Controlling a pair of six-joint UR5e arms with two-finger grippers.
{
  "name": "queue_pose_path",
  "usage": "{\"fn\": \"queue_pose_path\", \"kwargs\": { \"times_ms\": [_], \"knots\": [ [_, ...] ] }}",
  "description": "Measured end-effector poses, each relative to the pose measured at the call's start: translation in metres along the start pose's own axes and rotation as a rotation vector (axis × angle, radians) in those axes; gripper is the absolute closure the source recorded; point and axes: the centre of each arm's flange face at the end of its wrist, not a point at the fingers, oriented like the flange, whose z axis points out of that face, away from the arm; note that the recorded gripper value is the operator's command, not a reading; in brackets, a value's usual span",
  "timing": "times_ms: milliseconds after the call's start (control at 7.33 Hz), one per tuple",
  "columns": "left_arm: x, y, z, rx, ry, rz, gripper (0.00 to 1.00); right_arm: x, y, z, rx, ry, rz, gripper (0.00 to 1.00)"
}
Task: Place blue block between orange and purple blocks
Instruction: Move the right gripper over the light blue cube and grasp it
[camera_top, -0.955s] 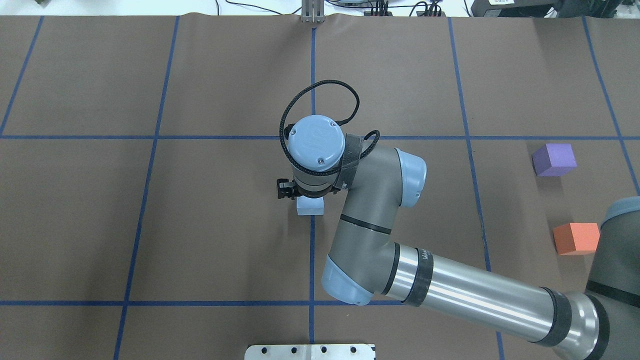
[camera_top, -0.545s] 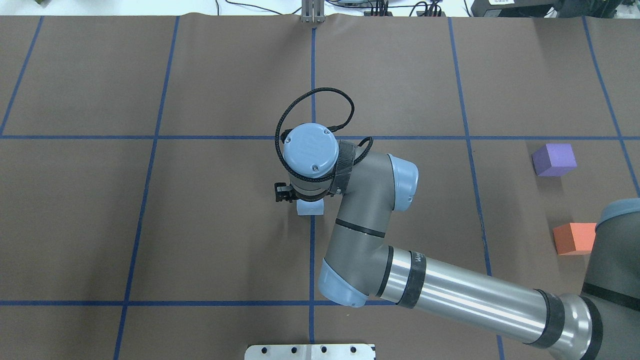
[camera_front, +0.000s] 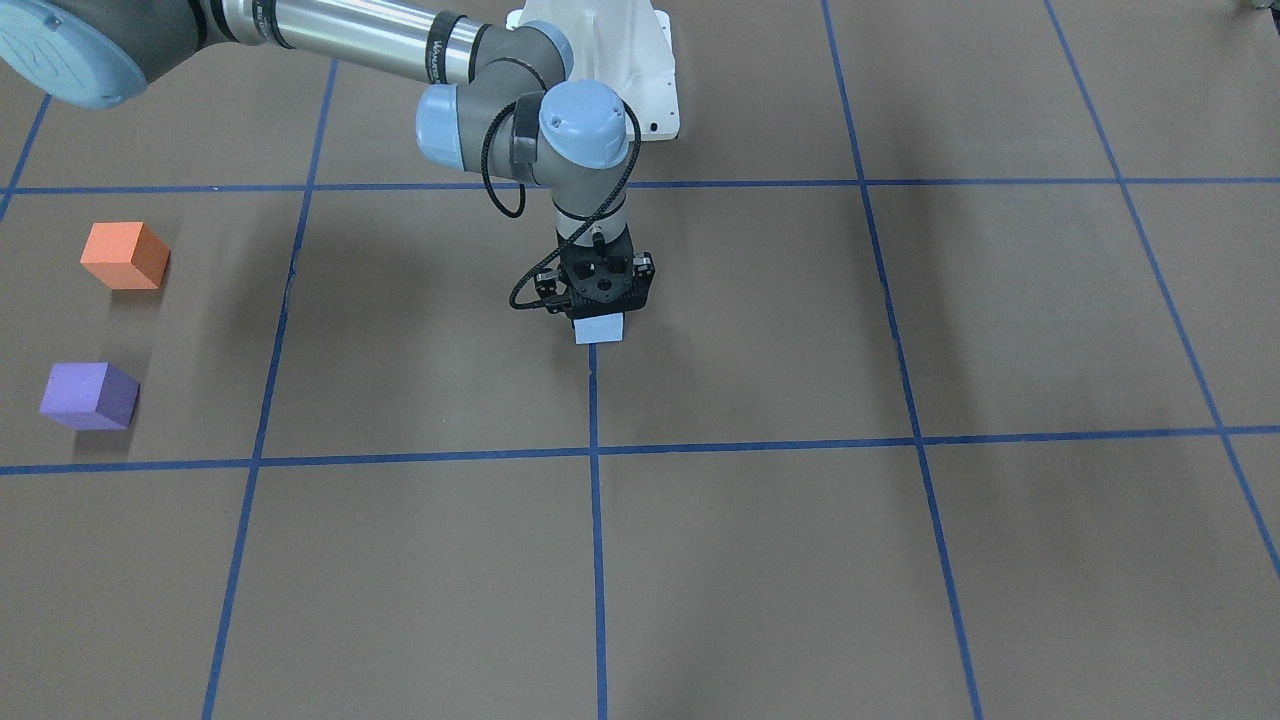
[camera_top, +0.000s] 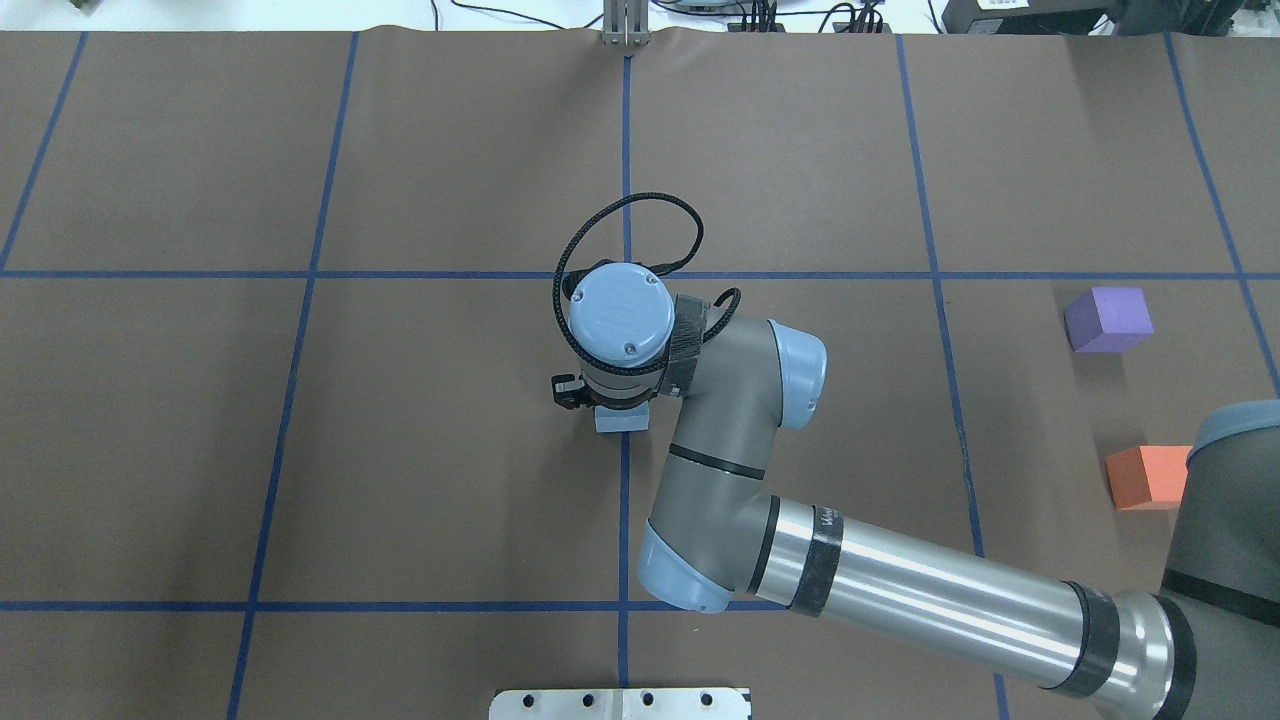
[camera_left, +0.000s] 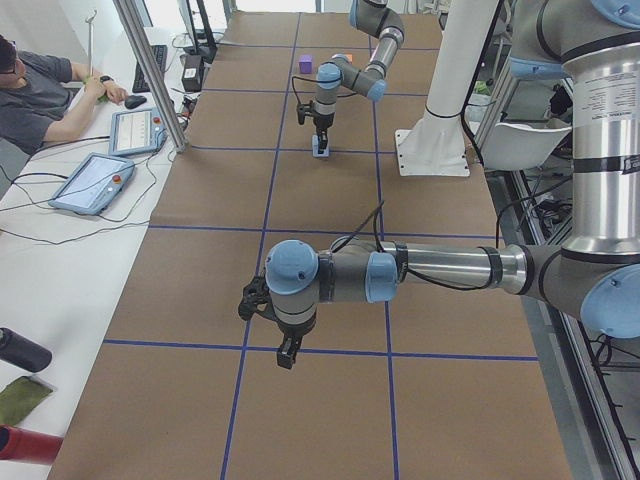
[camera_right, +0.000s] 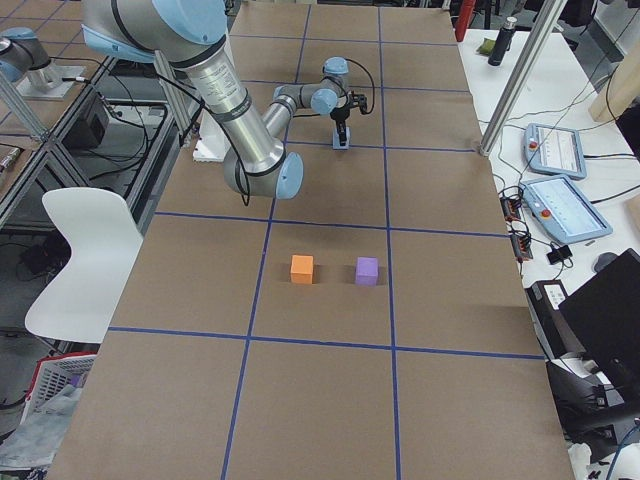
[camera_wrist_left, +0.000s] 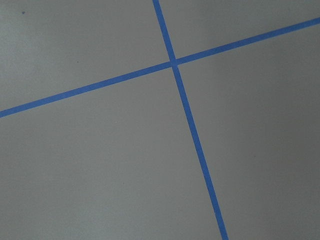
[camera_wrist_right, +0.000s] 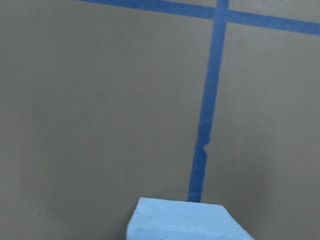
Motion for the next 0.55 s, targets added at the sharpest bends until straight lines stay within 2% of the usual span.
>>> {"fn": "queue_pose_path", "kwargs": {
  "times_ms": [273,545],
  "knots": [
    [-0.003,0.012,0.007,-0.014,0.005,-0.018,0.00,0.033,-0.011,-0.047,-0.013,0.010,0.023,1.00],
    [-0.001,0.017,0.007,-0.014,0.004,-0.097,0.00,0.121,-0.032,-0.086,-0.029,-0.004,0.006,1.00]
  ]
}}
